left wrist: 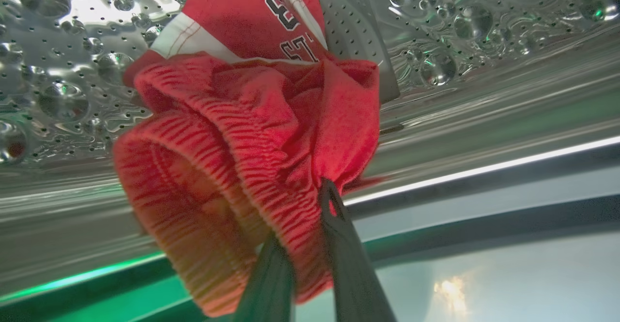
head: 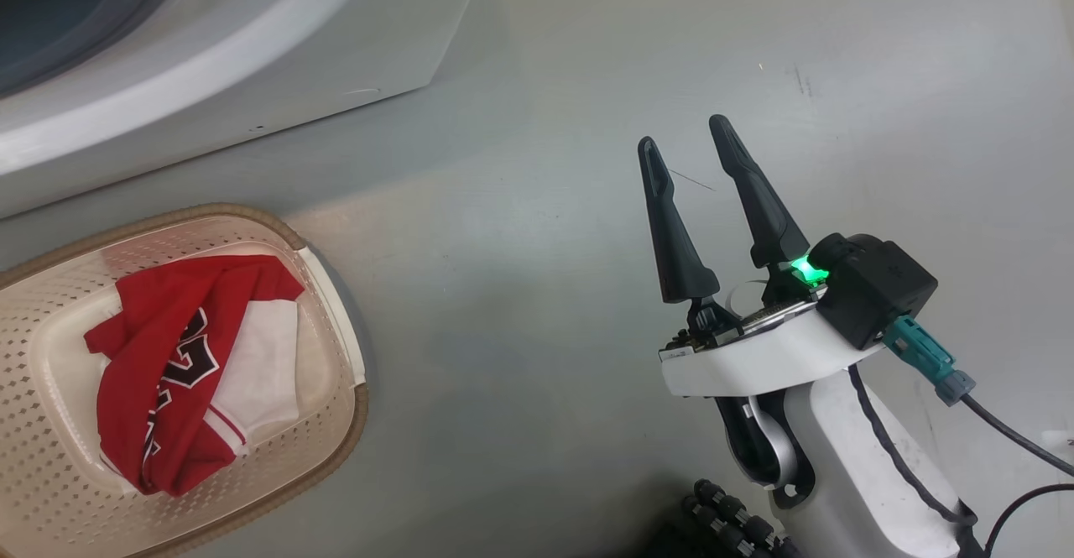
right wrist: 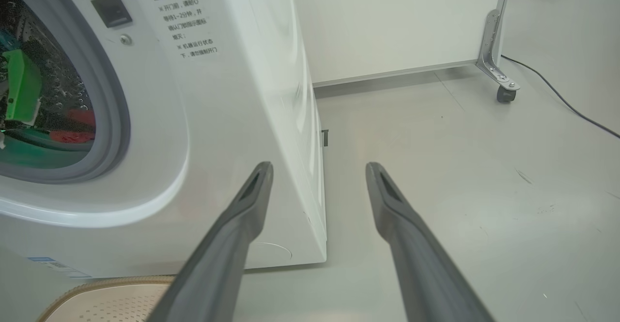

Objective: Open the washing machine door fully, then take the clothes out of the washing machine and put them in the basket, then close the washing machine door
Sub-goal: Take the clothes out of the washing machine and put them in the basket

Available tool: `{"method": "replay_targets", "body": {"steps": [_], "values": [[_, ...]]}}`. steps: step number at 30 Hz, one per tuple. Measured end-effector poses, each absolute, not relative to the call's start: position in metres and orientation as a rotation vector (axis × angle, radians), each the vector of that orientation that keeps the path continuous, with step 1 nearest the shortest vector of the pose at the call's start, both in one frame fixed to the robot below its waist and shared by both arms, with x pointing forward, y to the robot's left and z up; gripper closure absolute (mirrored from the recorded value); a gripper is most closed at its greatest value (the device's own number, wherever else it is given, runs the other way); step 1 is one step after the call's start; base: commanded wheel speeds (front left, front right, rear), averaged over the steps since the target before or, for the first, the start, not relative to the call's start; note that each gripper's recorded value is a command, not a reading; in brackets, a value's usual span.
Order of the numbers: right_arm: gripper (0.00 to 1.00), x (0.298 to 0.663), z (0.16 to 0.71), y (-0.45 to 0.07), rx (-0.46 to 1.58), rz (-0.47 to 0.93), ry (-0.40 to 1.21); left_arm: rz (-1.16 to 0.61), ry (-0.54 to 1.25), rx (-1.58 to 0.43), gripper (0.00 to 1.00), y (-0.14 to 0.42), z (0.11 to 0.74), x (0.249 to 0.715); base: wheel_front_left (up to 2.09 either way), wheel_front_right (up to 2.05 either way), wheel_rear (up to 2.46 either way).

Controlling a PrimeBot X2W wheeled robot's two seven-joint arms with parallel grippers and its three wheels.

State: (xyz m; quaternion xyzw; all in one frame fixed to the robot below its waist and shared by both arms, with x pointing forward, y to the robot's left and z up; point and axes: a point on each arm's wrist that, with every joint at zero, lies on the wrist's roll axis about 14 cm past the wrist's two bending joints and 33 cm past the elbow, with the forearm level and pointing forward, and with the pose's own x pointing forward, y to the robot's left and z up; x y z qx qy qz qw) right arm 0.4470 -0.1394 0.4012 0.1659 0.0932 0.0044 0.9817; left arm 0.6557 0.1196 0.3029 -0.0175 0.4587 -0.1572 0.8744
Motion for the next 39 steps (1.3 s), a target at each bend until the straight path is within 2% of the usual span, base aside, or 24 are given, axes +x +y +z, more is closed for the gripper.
{"method": "replay_targets", "body": {"steps": [9, 17, 39], "values": [[0.00, 0.452, 0.406, -0.139, 0.331, 0.012, 0.169, -0.336, 0.860, -0.061, 1.00, 0.116, 0.319, 0.658, 0.00, 0.00, 0.00], [0.00, 0.455, 0.408, -0.131, 0.320, 0.040, 0.159, -0.346, 0.702, -0.107, 1.00, 0.111, 0.341, 0.658, 0.00, 0.00, 0.00], [0.00, 0.448, 0.431, -0.110, 0.285, 0.122, 0.111, -0.317, 0.276, -0.193, 1.00, 0.119, 0.412, 0.611, 0.00, 0.00, 0.00]]}}
